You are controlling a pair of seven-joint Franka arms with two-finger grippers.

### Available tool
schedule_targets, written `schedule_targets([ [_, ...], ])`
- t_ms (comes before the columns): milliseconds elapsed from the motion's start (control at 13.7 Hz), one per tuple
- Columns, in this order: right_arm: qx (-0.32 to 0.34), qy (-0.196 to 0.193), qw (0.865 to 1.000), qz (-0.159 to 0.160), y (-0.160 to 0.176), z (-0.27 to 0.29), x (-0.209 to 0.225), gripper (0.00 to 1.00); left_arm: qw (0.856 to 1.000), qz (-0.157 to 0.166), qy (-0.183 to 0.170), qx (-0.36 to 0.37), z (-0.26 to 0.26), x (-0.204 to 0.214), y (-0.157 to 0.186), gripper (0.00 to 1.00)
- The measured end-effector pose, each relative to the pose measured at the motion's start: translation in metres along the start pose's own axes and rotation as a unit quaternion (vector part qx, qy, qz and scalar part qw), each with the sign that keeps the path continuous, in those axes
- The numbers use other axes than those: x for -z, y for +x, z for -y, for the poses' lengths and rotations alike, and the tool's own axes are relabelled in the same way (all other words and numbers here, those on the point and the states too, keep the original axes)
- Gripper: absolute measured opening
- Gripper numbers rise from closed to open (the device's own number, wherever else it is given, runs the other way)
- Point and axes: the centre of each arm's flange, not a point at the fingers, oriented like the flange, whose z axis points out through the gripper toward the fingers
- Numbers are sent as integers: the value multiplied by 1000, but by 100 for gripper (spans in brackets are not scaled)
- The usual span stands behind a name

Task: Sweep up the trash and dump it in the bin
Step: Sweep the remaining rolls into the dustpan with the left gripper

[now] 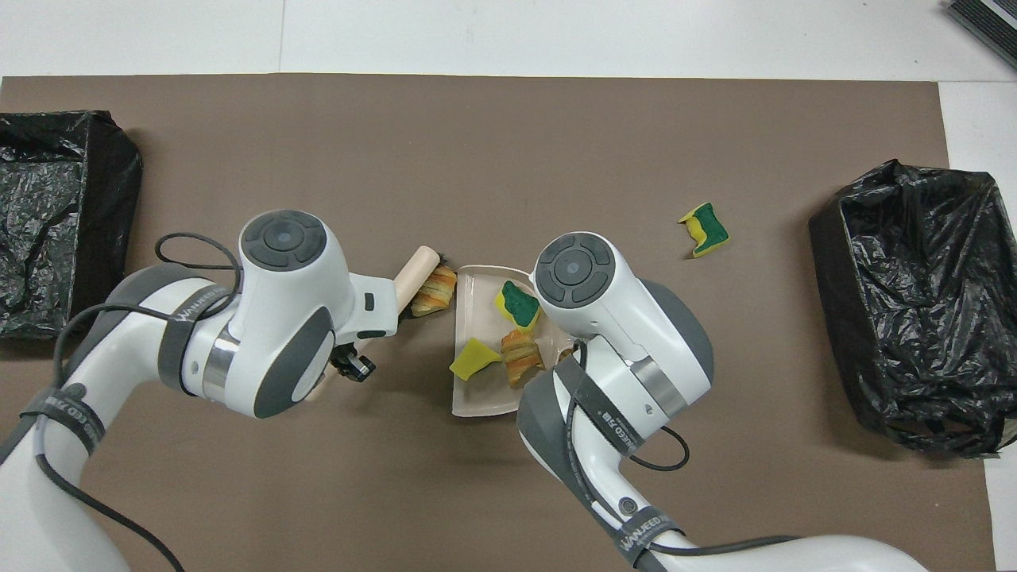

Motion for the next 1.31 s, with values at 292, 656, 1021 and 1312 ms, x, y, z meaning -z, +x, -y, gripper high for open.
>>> schedule_targets([
  [292, -1, 2, 1000, 1, -1, 0, -1, 32, 1000, 13, -3, 10, -84, 4, 3, 27],
  [656, -5, 5, 1000, 2, -5, -2, -3, 32, 999, 5, -4, 32, -137, 25, 0, 27],
  [1021, -2, 1, 1000, -5, -14, -10, -8, 32, 990, 1, -10, 138, -128, 54, -21, 27],
  [1312, 12, -5, 1000, -18, -18, -16, -9, 32, 974, 12, -5, 224, -139, 49, -25, 27],
])
